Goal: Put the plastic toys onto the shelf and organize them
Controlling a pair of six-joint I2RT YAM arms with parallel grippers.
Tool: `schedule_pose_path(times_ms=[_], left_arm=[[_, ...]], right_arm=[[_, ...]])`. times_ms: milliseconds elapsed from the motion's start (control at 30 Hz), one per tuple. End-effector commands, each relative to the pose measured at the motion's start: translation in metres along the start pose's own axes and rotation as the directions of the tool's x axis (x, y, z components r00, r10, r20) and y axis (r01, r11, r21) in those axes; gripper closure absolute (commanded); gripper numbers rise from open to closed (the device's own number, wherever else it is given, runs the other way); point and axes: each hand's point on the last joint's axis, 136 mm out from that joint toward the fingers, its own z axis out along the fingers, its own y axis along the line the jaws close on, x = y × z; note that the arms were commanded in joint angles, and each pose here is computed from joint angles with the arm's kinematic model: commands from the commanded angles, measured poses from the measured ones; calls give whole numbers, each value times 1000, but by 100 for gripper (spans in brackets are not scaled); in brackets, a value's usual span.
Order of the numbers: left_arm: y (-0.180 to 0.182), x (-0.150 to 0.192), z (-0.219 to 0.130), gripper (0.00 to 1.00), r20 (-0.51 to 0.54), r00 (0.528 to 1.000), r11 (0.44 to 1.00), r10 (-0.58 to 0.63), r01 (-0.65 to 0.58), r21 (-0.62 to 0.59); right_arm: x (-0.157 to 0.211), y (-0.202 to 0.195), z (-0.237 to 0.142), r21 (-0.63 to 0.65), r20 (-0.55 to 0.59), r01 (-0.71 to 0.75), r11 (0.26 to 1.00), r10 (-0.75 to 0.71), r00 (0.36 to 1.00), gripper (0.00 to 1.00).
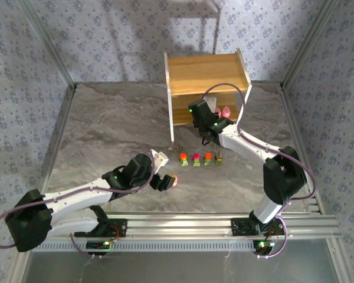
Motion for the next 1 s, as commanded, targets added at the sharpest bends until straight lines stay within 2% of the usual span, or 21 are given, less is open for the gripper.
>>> schedule_pose_path(times_ms=[0,633,667,967], left_arm=[[-4,-11,-2,10,25,999,1000,19,-19,8],[-4,-12,-3,10,28,999,1000,20,-21,5],[-4,-11,-3,10,27,999,1000,21,-21,3],[-1,-12,-4,10,30,999,1000,22,-22,-14]], right_arm=[[-7,-6,-9,11,27,-2,1000,1,1000,52],[-10,-9,-43,-5,79,-9,1000,10,997,52],[2,-13,-42,6,61,6,1000,-7,998,51],[15,-14,-67,-11,72,11,1000,-10,997,51]])
